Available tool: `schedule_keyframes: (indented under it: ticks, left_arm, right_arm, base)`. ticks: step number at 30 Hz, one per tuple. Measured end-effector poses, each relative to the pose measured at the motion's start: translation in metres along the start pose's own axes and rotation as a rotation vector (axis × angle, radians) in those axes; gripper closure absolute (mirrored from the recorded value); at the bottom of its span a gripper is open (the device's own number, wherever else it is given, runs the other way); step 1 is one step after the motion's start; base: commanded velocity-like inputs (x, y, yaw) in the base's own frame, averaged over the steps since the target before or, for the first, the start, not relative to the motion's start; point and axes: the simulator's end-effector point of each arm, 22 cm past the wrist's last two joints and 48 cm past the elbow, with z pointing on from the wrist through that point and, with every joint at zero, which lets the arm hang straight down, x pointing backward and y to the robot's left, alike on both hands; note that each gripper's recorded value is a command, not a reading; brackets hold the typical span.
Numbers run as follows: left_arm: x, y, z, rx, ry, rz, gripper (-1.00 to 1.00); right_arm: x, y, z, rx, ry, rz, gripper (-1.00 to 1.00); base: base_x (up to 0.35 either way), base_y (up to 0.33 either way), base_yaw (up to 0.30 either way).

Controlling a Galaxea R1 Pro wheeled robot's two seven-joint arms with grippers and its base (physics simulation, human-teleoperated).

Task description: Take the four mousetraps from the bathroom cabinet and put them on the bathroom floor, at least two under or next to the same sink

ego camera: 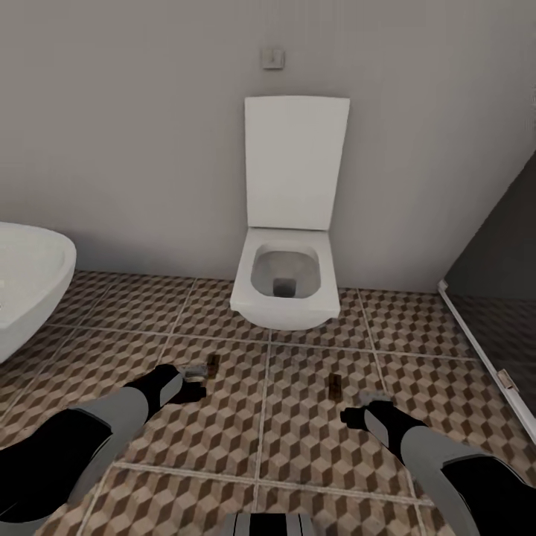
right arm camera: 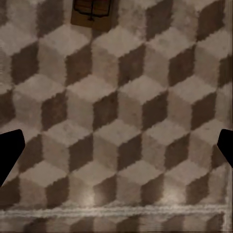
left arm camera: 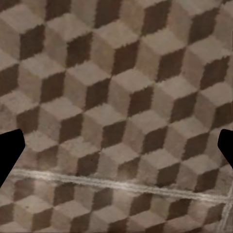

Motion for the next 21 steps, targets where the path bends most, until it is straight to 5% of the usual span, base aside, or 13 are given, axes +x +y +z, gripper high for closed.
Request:
schedule_keyframes:
  ticks: [12,21]
  left_arm:
    - [-0.004,0.042,-0.022,-0.052,-0.011,-0.032,-1.00]
    - [-0.012,0.052,-0.040,-0.061,-0.036,-0.045,-1.00]
  right_arm:
    - [-0.015,-0.002,-0.021,0.003,-0.022,0.002,-1.00]
    - [-0.026,-0.003,-0.036,0.003,-0.051,0.002,-1.00]
  base:
    - [0.000,0.000,0.000]
    - [0.000,0.000,0.000]
